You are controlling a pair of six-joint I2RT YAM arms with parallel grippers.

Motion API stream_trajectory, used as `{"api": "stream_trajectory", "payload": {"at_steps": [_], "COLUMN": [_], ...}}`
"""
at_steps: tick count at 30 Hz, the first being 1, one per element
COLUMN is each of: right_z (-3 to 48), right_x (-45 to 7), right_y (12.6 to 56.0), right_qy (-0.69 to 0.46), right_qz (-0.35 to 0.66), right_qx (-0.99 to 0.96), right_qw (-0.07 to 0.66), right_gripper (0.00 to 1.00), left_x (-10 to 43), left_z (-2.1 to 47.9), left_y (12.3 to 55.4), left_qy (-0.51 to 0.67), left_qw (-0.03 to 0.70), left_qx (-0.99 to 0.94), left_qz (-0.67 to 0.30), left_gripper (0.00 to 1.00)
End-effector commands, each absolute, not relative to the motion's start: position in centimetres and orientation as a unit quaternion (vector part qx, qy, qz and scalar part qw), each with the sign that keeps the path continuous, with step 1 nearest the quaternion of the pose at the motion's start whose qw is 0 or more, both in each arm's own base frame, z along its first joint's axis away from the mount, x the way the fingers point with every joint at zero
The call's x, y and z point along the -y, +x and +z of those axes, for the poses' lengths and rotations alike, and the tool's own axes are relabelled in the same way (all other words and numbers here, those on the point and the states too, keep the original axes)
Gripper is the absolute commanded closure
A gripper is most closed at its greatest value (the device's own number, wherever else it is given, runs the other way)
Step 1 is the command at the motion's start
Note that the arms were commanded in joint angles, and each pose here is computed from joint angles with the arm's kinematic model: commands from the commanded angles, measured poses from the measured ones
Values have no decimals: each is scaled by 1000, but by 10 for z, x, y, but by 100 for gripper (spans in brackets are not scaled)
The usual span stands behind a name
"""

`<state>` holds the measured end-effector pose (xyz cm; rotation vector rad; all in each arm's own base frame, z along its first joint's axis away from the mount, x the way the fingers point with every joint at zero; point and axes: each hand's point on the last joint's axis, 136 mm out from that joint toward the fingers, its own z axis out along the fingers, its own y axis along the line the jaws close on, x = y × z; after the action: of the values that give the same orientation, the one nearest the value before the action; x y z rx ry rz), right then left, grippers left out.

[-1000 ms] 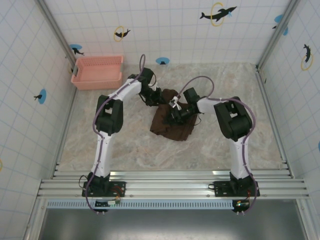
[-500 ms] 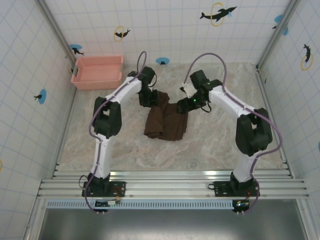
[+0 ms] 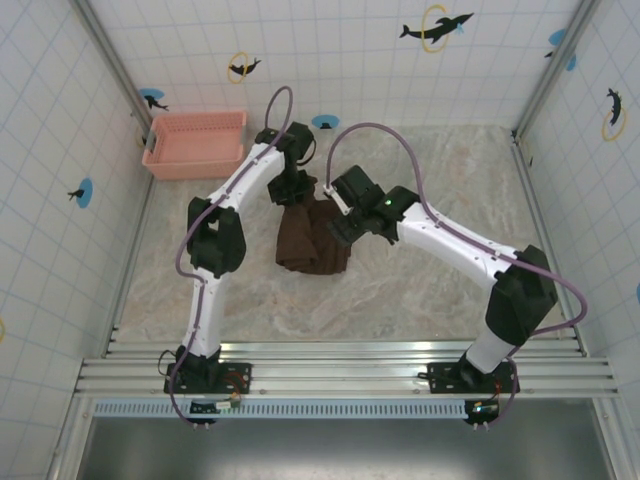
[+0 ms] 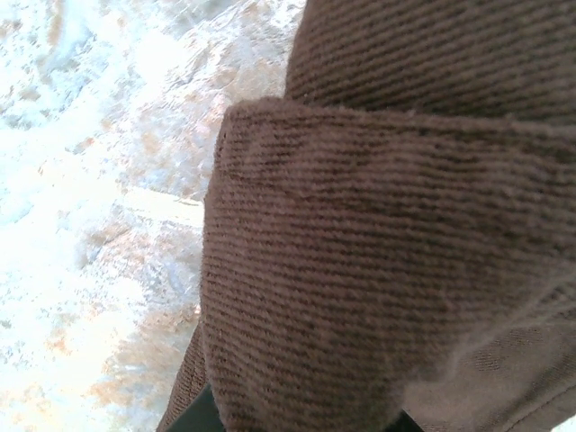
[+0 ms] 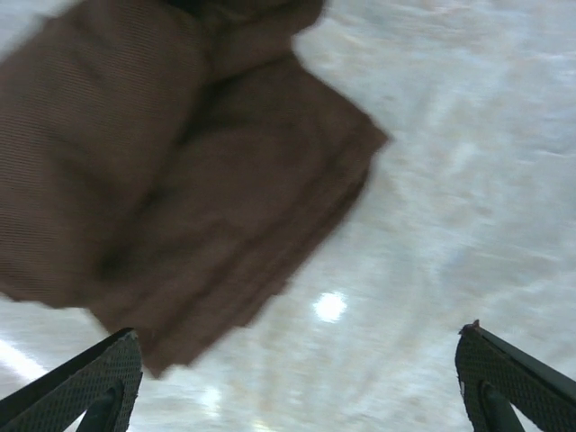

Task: Roll up the long pants

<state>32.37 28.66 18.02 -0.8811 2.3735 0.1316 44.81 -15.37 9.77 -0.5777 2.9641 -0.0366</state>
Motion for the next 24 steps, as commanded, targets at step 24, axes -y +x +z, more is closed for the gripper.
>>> {"api": "stream_trajectory", "payload": {"at_steps": [24], "right_z": [143], "right_x": [-405], "right_y": [306], "right_qy": [-353], "right_qz": [160], "right_qx": [-897], "right_qw": [212], "right_gripper": [9], "left_x": [154], "left_z": [66], "left_y": [413], "left_qy": [-282], "left_qw": [-23], "left_qx": [-959], "left_qz": [5], "left_gripper": [100]}}
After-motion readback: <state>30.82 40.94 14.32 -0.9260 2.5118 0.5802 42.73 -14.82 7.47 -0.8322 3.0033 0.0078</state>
